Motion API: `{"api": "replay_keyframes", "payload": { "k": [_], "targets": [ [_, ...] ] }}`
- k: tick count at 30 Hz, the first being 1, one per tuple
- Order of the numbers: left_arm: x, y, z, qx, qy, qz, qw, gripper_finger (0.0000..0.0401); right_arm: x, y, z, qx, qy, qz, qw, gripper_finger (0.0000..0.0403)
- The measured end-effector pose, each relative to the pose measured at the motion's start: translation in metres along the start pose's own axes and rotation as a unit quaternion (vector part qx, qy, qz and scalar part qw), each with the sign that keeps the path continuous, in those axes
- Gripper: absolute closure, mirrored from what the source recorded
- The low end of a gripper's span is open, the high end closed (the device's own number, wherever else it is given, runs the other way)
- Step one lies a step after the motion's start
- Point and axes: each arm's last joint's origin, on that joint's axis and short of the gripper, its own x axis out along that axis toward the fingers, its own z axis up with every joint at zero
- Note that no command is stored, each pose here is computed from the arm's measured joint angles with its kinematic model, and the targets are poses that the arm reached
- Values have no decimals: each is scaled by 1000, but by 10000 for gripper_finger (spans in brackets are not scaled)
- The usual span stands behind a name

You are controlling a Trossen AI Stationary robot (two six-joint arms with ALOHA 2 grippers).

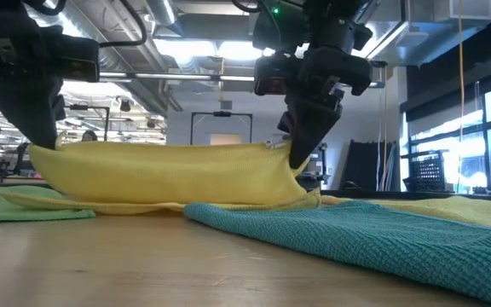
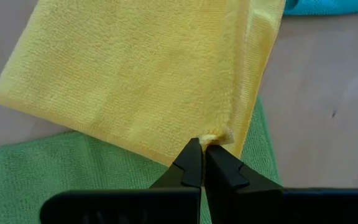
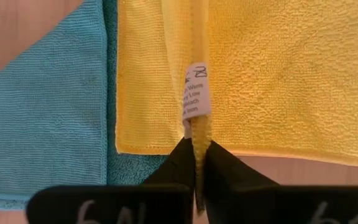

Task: Fold microfiber towels
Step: Fold the left yellow microfiber cloth

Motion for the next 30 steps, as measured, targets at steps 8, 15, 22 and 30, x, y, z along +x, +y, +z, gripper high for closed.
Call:
{"api": "replay_keyframes", "payload": {
  "k": [8, 15, 22, 30],
  "targets": [
    [0, -2, 1, -3, -7, -10, 1000, 360, 0, 0, 0, 0, 0, 0, 1000, 329],
    [0, -3, 0, -2, 14, -27, 1000, 322, 0, 1, 0, -1, 0, 19, 1000, 300],
    [0, -3, 0, -3, 13, -26, 1000, 320, 0, 4, 0, -11, 0, 56, 998, 298],
    [0, -3, 0, -2, 11, -25, 1000, 319, 2, 21, -12, -118, 54, 72, 989, 298]
  ]
}}
